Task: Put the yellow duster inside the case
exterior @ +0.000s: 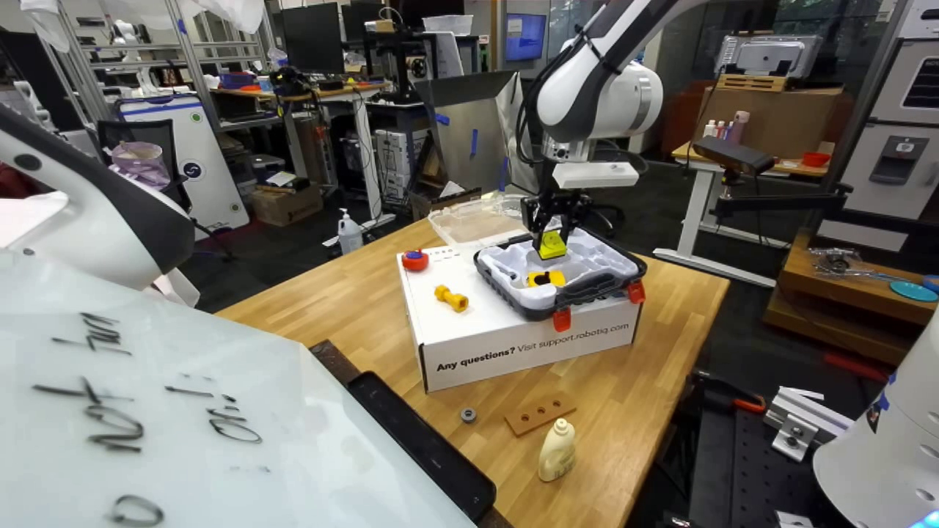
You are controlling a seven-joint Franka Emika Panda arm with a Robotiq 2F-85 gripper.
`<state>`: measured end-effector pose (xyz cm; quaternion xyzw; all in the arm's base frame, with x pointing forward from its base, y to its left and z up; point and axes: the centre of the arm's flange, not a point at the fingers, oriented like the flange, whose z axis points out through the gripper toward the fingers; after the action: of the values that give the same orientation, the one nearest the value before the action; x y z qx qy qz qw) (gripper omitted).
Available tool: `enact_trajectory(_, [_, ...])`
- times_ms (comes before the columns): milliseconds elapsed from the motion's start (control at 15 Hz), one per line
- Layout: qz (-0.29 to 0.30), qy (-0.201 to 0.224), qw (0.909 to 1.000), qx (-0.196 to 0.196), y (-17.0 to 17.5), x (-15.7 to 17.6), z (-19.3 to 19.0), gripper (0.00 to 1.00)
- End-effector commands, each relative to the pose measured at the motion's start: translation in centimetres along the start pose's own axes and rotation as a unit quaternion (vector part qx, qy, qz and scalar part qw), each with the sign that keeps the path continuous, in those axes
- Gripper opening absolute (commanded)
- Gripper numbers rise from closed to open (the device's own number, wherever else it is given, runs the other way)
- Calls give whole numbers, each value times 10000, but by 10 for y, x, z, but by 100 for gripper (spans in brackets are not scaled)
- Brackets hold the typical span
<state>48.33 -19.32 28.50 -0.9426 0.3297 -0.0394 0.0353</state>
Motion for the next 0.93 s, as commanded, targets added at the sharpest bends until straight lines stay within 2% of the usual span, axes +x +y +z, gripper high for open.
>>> enact_trajectory(0, [-24, -90, 9999, 50, 2, 9, 3, 30])
enact_trajectory(133, [-11, -106, 9999, 45, 2, 9, 4, 30])
enact_trajectory(200, [2, -114, 9999, 43, 2, 9, 4, 63])
enact_trajectory(267, [6, -117, 9999, 44, 2, 9, 4, 82])
enact_trajectory(400, [13, -121, 9999, 50, 2, 9, 3, 94])
enact_trajectory(533, [23, -132, 9999, 57, 3, 8, 3, 100])
enact_trajectory(867, [1, -117, 9998, 168, 1, 0, -8, 100])
